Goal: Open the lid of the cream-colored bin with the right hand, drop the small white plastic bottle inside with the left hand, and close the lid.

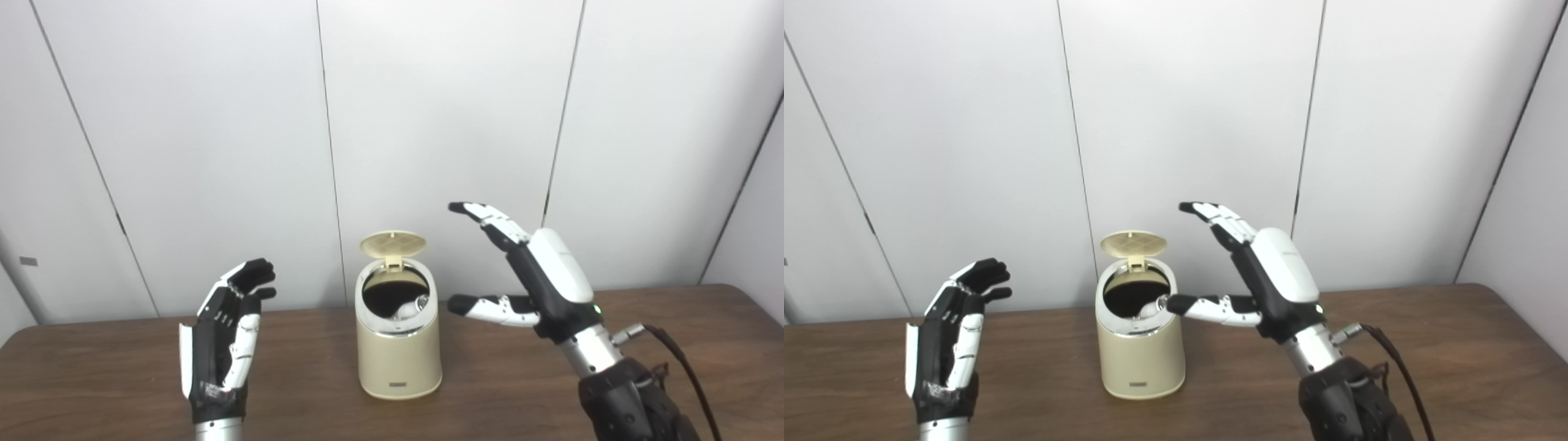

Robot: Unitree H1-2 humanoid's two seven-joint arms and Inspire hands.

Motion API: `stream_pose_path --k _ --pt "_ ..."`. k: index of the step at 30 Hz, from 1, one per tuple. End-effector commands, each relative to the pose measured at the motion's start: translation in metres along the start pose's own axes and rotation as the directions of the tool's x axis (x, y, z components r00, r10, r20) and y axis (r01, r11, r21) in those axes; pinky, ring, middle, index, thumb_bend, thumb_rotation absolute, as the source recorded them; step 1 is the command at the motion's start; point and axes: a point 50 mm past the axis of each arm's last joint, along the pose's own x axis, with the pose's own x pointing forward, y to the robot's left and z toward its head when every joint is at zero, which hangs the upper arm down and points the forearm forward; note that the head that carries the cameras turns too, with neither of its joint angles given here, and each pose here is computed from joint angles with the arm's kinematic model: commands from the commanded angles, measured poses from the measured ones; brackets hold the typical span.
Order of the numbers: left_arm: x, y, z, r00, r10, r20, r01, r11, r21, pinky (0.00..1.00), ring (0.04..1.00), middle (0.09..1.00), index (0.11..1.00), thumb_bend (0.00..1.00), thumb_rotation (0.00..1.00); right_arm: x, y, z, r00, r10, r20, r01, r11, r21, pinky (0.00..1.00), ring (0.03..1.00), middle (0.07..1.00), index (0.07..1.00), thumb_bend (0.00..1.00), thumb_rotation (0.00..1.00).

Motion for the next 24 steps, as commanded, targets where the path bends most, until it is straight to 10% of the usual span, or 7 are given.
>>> stream_pose_path --k 1,24 --pt "0.011 -0.003 0.006 0.998 -0.021 0.053 0.02 1.0 0.019 0.66 0.728 0.73 0.724 0.45 0.67 0.025 -0.023 0.013 0.996 -0.047 0.071 0.05 0.998 -0.049 0.8 0.901 0.882 0.854 0.77 0.9" --pt "0.013 -0.01 0.002 0.998 -0.026 0.05 0.023 0.998 0.056 0.64 0.721 0.728 0.712 0.48 0.68 0.112 -0.019 0.025 0.958 0.286 -0.017 -0.28 0.922 -0.267 0.92 0.961 0.898 0.857 0.95 0.92"
